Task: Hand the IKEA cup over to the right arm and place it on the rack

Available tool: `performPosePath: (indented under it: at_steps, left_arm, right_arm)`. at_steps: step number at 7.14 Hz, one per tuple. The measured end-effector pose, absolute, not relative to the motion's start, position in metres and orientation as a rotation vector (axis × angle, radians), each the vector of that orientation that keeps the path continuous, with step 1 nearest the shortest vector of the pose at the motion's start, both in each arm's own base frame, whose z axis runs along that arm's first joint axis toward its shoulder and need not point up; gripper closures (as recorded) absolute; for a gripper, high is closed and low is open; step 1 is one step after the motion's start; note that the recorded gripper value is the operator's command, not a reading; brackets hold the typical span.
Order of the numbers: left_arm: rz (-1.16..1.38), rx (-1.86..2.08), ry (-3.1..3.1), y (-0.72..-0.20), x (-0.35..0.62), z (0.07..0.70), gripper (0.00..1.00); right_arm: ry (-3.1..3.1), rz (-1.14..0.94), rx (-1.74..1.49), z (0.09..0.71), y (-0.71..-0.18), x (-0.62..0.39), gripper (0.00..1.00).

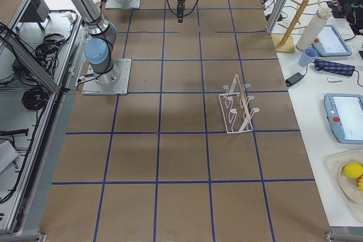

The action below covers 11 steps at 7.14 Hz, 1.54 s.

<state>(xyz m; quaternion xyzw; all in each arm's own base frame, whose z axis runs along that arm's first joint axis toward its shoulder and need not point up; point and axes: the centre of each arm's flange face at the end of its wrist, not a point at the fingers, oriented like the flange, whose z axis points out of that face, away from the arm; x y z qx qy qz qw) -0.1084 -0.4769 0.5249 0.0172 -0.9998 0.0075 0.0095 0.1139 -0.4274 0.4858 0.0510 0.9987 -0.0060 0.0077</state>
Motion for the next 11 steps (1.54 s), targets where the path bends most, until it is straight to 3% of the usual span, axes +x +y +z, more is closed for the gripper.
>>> performPosePath:
  at_steps: [8,11]
  left_arm:
    - [-0.015,0.019,-3.133,-0.475,-0.101,0.517,0.0]
    - [-0.118,-0.109,-3.122,-0.505,-0.011,0.479,0.0]
  right_arm:
    - [3.125,-0.016,0.161,0.487,-0.424,0.114,0.0]
    - [3.124,-0.038,0.158,0.489,-0.426,0.112,0.0]
